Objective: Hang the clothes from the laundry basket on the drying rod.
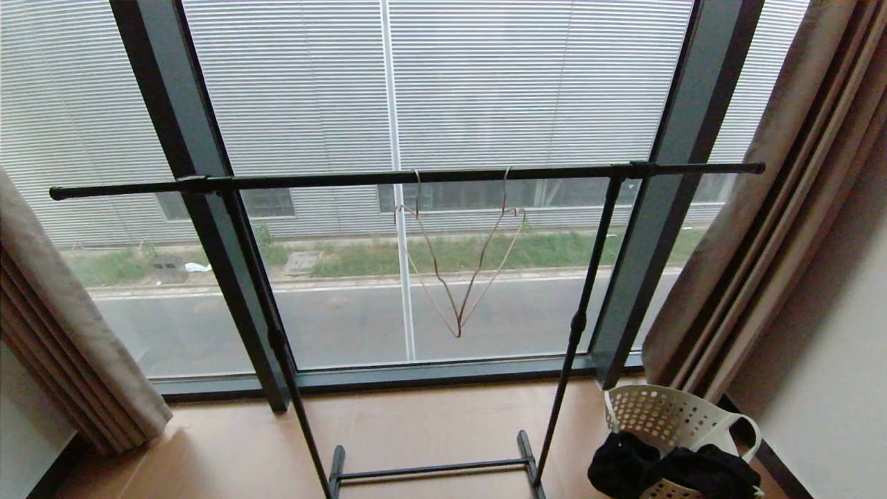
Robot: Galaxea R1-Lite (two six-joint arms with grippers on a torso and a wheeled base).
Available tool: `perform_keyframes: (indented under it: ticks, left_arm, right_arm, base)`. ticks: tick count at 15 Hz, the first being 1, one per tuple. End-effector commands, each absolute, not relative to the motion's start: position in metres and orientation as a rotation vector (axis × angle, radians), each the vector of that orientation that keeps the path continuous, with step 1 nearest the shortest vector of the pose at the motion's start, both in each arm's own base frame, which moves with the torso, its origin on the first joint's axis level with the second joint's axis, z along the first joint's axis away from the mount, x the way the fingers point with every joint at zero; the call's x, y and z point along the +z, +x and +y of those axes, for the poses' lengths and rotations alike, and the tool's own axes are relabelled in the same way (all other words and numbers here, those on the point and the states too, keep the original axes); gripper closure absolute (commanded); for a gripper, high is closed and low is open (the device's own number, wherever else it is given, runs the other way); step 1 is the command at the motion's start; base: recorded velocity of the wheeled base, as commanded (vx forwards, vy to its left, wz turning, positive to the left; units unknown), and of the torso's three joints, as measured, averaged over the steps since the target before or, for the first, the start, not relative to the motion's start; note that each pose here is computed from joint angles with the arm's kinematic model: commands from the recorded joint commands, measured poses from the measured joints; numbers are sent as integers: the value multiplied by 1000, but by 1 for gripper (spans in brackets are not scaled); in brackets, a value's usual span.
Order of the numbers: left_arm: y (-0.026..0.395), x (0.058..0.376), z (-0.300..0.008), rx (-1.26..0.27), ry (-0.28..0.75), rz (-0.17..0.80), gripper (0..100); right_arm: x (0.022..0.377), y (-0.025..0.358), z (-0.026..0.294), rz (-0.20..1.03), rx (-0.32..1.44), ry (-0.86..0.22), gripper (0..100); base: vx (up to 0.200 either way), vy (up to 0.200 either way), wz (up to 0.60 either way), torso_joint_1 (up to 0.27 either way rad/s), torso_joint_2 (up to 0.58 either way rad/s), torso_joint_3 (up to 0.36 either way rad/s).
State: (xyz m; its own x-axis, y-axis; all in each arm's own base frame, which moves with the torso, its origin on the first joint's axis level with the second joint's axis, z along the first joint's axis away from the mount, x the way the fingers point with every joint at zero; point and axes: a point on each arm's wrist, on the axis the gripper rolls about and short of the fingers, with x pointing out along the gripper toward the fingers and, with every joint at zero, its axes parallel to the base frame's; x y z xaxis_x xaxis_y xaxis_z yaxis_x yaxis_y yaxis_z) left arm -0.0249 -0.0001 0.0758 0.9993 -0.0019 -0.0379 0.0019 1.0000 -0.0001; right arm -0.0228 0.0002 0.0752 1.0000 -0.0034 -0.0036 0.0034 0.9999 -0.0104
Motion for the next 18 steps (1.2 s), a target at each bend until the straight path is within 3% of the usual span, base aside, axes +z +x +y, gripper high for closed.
perform_keyframes:
  ticks: [1,15,18]
  left_arm:
    - [-25,76,0,-2,0,40,0]
    - [-25,76,0,-5,1,38,0]
    - [-25,76,0,-5,1,38,0]
  right_arm:
    - [75,-23,0,3,-3,-11,0]
    - [75,-23,0,5,0,-32,0]
    - [75,-23,0,3,-1,-31,0]
  base:
    - [0,0,0,0,0,0]
    - [0,0,0,0,0,0]
    - [0,0,0,-124,302,165]
